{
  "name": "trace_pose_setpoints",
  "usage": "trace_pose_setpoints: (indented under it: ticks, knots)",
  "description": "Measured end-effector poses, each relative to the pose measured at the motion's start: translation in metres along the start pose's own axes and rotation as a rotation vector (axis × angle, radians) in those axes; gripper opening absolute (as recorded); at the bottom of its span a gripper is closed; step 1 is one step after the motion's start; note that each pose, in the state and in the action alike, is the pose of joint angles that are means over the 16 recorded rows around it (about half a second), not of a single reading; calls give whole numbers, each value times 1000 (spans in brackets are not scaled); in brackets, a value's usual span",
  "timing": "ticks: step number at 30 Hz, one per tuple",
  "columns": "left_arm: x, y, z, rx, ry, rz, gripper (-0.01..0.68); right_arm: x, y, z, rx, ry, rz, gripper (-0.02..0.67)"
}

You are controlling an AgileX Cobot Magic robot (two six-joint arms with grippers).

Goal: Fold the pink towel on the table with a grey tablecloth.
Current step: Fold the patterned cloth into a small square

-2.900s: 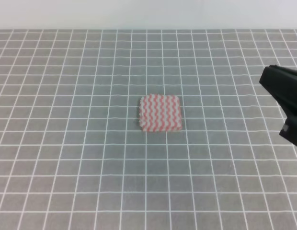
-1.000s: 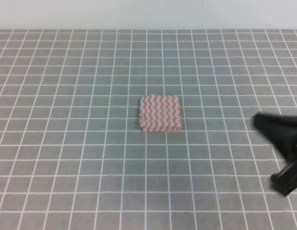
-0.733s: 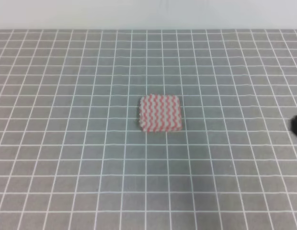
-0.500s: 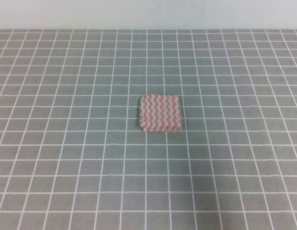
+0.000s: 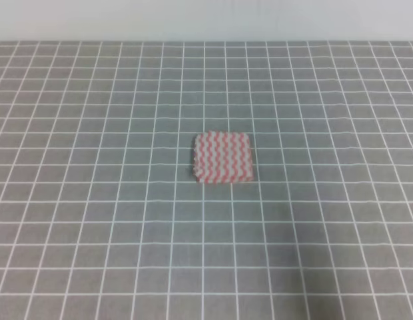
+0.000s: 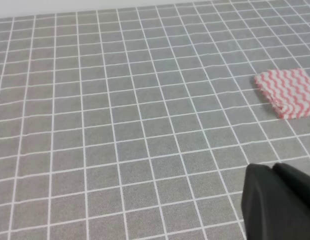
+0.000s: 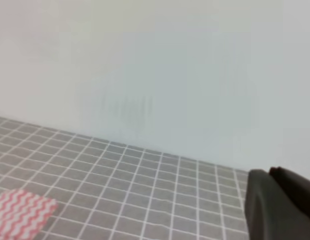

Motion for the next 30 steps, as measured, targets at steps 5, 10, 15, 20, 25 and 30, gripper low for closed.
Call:
trace_pose_setpoints:
  ticks: [5, 10, 15, 20, 25, 30]
  knots:
    - [0, 0, 0, 0, -1, 0, -2, -25, 4, -8, -41, 96, 42, -17]
    - [0, 0, 0, 0, -1, -1, -2, -55, 4, -19, -100, 199, 80, -17]
    - [0, -1, 0, 0, -1, 0, -2, -81, -3, -31, -173, 263, 81, -17]
    - [0, -1, 0, 0, -2, -1, -2, -96, -10, -39, -219, 273, 47, -17]
    - [0, -1, 0, -1, -3, -2, -2, -106, -14, -41, -234, 252, 45, -16]
    - [0, -1, 0, -1, -2, -1, -2, -116, -16, -38, -207, 247, 84, -16]
Point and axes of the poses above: a point on each arm's last joint axis where the gripper is mounted, y pointing out along that axis toward the gripper, z along the wrist's bending axis when the last joint is at zero, x = y × z, the point moved 7 cm from there along y, pointing out along that axis toward the gripper, and after that the axes turned 13 degrees about y, right-handed, at the moved point
